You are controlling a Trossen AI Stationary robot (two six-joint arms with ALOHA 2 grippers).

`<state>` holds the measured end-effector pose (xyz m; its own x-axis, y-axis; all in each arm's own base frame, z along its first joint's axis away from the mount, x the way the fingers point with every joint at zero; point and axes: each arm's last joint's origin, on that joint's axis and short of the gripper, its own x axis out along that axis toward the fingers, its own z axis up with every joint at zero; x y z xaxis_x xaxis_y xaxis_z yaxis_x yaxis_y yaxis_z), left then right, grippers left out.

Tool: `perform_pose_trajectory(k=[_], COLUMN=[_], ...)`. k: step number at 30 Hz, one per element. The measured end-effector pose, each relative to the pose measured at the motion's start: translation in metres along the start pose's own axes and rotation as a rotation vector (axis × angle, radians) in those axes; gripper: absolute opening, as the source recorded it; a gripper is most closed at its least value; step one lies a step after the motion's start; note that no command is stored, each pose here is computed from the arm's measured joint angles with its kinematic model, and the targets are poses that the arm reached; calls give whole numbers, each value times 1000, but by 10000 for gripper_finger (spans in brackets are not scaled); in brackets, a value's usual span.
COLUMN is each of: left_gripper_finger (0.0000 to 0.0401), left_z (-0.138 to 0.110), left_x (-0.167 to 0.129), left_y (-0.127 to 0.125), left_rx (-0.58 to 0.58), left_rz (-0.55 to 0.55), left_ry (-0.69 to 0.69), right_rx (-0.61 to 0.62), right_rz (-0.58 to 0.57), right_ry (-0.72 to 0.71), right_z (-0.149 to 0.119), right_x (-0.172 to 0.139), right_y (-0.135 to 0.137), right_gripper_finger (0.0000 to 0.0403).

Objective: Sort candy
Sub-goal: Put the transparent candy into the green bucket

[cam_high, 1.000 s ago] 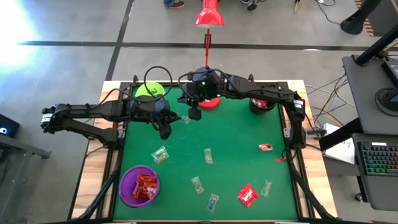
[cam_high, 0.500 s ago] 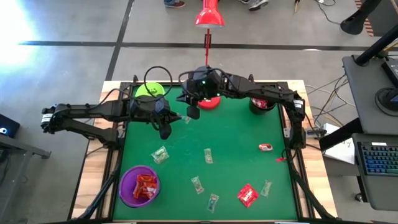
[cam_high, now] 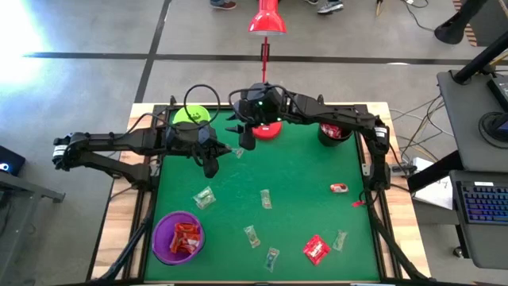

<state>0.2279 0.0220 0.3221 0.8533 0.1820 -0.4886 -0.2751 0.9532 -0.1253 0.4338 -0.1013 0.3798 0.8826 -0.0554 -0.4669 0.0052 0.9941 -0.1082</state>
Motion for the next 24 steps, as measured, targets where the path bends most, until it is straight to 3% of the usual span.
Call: perform_pose_trajectory(k=[4,8,15,24], left_gripper_finger=[2,2,2,2], left_z=[0,0,1,2], left_x=[0,0,-3,-6], left_y=[0,0,0,0], left_rx=[0,0,-1,-19], left_rz=[0,0,-2,-5], left_ry=[0,-2,-12,-23], right_rx=[-43,-1,80,93], right_rz=[-13,-9,-7,-7], right_ry=[-27,-26,-24,-28], right_z=[2,2,2,2], right_x=[0,0,0,0], right_y=[-3,-2,-2,-2], right_gripper_finger=[220,253,264,259])
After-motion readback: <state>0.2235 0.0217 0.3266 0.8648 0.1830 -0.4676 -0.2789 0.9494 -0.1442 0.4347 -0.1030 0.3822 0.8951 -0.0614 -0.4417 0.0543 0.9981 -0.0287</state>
